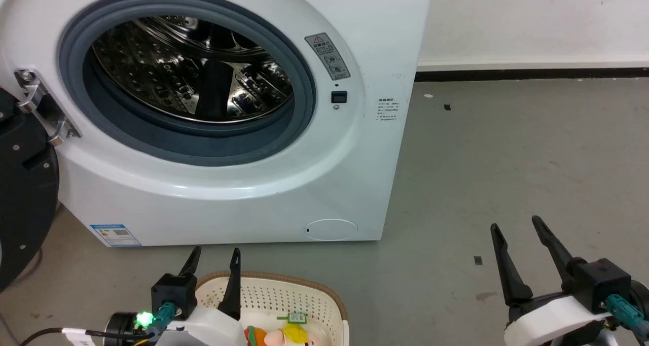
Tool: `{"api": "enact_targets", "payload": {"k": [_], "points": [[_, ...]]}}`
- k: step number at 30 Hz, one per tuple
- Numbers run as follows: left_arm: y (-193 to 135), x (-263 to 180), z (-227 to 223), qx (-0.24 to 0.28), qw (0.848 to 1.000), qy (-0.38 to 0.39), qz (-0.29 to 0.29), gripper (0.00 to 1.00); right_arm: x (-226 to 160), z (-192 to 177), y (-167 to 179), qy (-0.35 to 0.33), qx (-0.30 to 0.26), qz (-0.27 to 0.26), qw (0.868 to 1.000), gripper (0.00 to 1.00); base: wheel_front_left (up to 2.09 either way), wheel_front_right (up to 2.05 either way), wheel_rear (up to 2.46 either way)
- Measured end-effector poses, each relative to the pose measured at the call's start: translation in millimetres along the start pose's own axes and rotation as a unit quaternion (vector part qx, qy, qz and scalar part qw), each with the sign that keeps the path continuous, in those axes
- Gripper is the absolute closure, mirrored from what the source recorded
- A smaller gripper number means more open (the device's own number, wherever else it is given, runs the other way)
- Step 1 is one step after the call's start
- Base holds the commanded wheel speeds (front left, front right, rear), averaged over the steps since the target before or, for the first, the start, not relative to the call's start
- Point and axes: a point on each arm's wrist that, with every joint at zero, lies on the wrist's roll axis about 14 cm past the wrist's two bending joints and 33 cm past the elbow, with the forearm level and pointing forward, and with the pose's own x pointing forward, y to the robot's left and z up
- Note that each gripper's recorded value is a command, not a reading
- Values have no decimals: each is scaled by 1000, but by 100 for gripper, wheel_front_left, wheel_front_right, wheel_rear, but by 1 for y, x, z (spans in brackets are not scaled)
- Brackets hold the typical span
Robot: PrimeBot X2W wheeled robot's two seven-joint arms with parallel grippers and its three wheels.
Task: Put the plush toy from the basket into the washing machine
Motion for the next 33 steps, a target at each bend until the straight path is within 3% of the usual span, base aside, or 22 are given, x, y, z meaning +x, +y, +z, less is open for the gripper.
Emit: {"api": "enact_targets", "payload": {"k": [33], "points": [[-29,39,-104,-26,988,145,-54,0,12,-23,-28,10,19,-42,999,0,0,0,0]]}}
